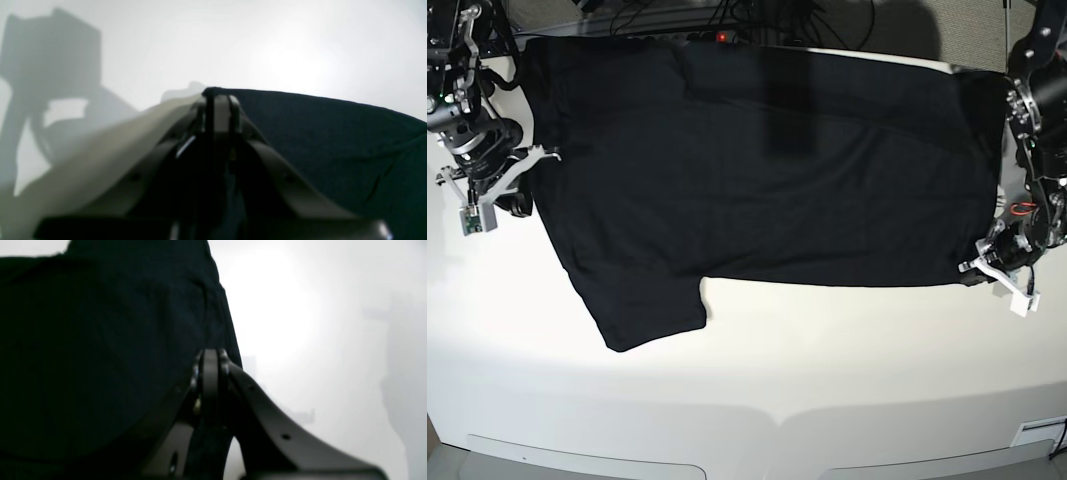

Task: Fold the T-shirt properly
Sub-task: 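Release the left gripper and move it to the hem corner, then move the right gripper to the hem corner by the sleeve and grasp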

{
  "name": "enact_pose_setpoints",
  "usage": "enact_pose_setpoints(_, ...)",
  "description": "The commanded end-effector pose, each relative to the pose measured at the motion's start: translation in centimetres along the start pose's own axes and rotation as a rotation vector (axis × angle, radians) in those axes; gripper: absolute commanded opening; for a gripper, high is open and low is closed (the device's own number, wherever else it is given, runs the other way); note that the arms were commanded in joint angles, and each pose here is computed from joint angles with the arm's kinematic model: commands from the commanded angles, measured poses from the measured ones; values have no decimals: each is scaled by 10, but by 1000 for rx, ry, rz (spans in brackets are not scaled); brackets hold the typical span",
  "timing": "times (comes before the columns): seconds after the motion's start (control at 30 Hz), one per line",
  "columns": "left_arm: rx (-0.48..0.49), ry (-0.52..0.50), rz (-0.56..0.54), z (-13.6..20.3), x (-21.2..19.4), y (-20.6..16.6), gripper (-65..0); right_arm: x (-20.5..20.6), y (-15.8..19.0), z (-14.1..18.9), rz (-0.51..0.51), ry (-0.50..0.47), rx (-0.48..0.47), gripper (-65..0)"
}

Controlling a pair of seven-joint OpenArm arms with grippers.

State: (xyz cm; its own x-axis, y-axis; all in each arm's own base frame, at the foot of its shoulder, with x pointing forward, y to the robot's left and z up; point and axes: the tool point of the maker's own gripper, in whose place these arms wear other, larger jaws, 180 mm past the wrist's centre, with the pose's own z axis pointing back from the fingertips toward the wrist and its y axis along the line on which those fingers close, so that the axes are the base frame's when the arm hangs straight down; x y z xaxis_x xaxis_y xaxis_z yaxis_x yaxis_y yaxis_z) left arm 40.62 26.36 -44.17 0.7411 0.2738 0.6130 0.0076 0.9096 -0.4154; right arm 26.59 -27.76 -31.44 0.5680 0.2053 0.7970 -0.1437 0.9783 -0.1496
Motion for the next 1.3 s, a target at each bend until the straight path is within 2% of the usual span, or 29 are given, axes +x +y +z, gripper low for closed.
enact_pose_setpoints(0.0,36,24,-24,4,1,10,-650,18,-4,3,21,-58,-4,-650)
enact_pose_setpoints(0.13,41,-89,-28,7,22,12,-650,26,1,2,-22,-90,27,-548)
enact_pose_setpoints(0.2,40,-93,-28,7,23,12,-650,34,1,0,-39,-116,37,-488)
enact_pose_setpoints(0.27,40,-93,-28,7,23,12,-650,45,-1,-4,-31,-138,31,-458)
enact_pose_setpoints(0.4,40,-91,-28,7,22,12,-650,61,-2,-29,23,-141,22,-456)
enact_pose_setpoints(0.53,37,-90,-27,6,21,10,-650,62,3,-73,99,-52,50,-456)
enact_pose_setpoints(0.67,30,-87,-24,3,18,7,-650,69,-2,-121,85,39,69,-456)
enact_pose_setpoints(0.8,26,-77,-16,0,8,5,-650,83,-25,-153,47,127,45,-434)
enact_pose_setpoints(0.87,25,-80,-12,0,3,5,-650,89,-36,-165,32,174,37,-431)
enact_pose_setpoints(0.93,23,-74,-6,-2,-2,4,-650,87,-37,-173,41,225,68,-431)
enact_pose_setpoints(1.1,21,-89,1,-3,-8,4,-650,66,-33,-190,36,352,101,-431)
enact_pose_setpoints(1.27,26,-89,4,-2,-13,7,-650,54,-18,-203,71,355,105,-431)
